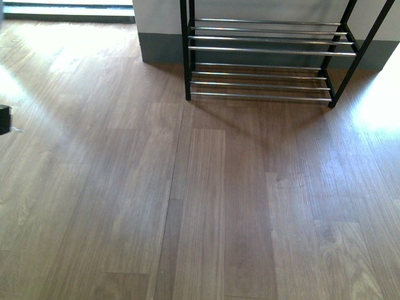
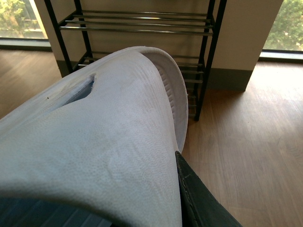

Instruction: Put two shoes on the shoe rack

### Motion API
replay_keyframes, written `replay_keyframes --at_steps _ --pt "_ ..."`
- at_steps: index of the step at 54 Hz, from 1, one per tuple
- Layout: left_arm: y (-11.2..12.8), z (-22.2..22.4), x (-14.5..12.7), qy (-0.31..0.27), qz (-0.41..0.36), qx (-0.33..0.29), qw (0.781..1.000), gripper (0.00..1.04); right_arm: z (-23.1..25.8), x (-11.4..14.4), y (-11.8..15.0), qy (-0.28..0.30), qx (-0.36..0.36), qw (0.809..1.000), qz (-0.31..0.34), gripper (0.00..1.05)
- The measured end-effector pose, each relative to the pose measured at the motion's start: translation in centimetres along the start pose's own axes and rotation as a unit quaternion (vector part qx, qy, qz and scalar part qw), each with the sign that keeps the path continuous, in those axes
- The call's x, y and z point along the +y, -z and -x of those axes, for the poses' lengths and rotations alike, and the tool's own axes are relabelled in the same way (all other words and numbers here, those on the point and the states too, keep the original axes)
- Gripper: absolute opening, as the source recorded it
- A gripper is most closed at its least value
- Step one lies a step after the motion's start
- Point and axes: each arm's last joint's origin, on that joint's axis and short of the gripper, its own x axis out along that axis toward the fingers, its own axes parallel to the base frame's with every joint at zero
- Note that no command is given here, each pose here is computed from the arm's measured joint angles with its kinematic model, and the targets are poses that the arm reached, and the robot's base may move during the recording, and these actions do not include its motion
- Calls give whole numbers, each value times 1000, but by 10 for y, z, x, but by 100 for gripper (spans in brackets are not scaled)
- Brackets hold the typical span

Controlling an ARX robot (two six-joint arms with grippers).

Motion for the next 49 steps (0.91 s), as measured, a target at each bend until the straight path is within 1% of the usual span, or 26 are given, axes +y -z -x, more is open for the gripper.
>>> replay_keyframes --at_steps 6,49 --pt "-5 7 3 -4 11 -18 1000 2 0 0 0 0 0 1000 0 2" --pt "-5 7 2 -3 12 -17 1000 2 0 0 0 0 -1 1000 0 2"
